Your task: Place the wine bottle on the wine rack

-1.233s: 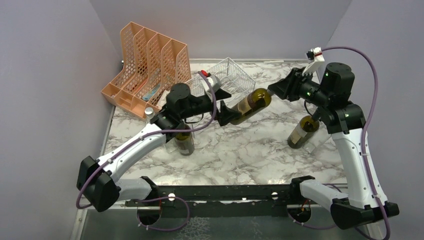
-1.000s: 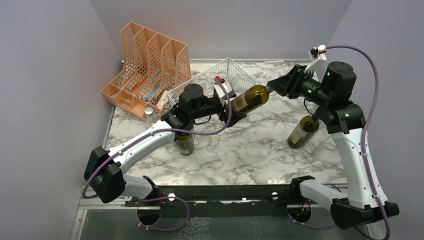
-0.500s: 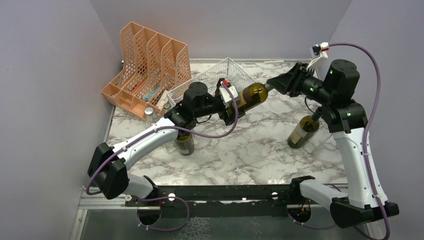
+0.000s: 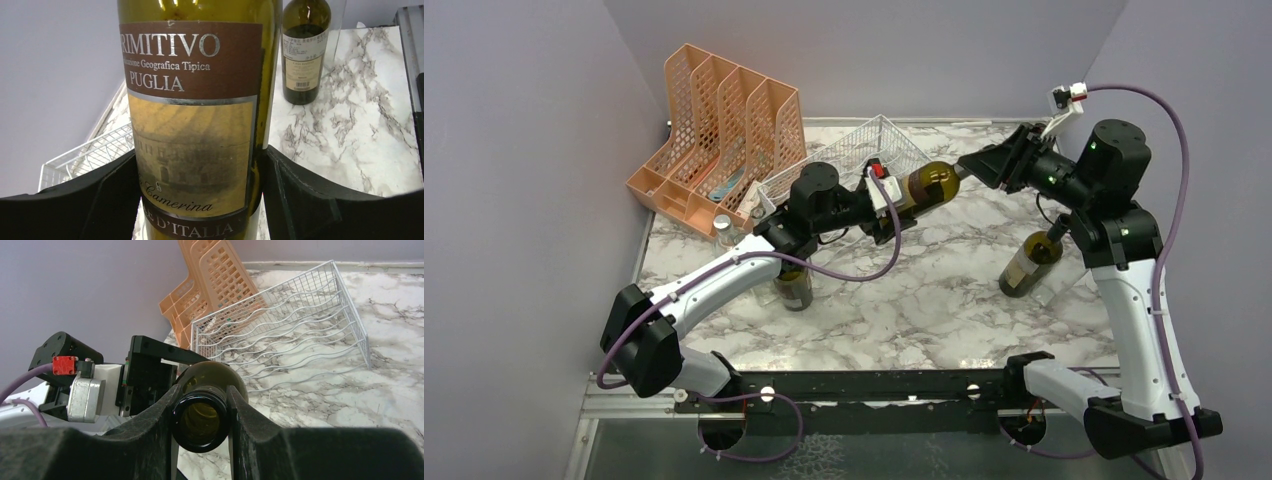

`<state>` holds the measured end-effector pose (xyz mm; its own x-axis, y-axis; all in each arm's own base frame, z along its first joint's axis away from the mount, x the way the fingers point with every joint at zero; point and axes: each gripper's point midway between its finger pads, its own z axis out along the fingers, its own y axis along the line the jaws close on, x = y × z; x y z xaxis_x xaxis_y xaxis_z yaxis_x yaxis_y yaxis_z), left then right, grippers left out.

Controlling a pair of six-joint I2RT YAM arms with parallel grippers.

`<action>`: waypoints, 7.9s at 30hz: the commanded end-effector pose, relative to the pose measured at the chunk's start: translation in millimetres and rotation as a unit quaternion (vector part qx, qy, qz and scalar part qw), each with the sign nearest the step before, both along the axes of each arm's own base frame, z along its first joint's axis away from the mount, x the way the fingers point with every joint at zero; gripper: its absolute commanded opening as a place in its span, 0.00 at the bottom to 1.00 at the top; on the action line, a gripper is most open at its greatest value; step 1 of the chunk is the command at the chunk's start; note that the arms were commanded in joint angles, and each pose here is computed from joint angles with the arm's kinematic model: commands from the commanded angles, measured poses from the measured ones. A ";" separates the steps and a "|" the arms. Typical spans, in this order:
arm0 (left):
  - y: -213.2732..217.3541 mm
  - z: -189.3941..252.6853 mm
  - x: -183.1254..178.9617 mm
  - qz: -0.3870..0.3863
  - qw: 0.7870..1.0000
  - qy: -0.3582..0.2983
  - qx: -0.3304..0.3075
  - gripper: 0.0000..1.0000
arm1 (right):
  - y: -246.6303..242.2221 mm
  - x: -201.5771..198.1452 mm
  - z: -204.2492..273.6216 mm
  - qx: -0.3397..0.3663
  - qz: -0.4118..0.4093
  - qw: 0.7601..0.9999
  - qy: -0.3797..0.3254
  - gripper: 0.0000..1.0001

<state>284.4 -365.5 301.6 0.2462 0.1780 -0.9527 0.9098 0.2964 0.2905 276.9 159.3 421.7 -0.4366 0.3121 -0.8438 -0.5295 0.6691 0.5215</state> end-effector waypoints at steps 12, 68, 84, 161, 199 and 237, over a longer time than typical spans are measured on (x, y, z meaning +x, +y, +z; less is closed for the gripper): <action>6.0 76.3 27.4 0.023 0.956 -0.291 0.022 0.00 | -12.1 -36.8 18.9 -0.058 0.004 0.997 -0.046 0.74; -21.6 125.8 13.3 -0.032 0.687 -0.705 0.173 0.00 | -0.4 -25.1 -132.9 -0.208 0.097 0.973 -0.011 0.54; -20.0 117.6 15.0 -0.024 0.718 -0.676 0.163 0.96 | -18.3 -6.7 -93.9 -0.188 -0.008 0.981 -0.048 0.01; 121.5 77.0 22.2 0.375 0.918 0.104 -0.073 0.99 | 80.2 -90.7 -289.4 -0.180 0.160 0.941 0.237 0.01; 119.7 86.3 2.0 0.334 0.930 0.123 -0.095 0.99 | 182.7 -89.4 -286.7 -0.059 0.214 0.954 0.202 0.01; 121.0 93.1 -2.8 0.328 0.932 0.125 -0.096 0.99 | 268.1 9.5 -322.0 -0.036 0.138 0.969 0.200 0.33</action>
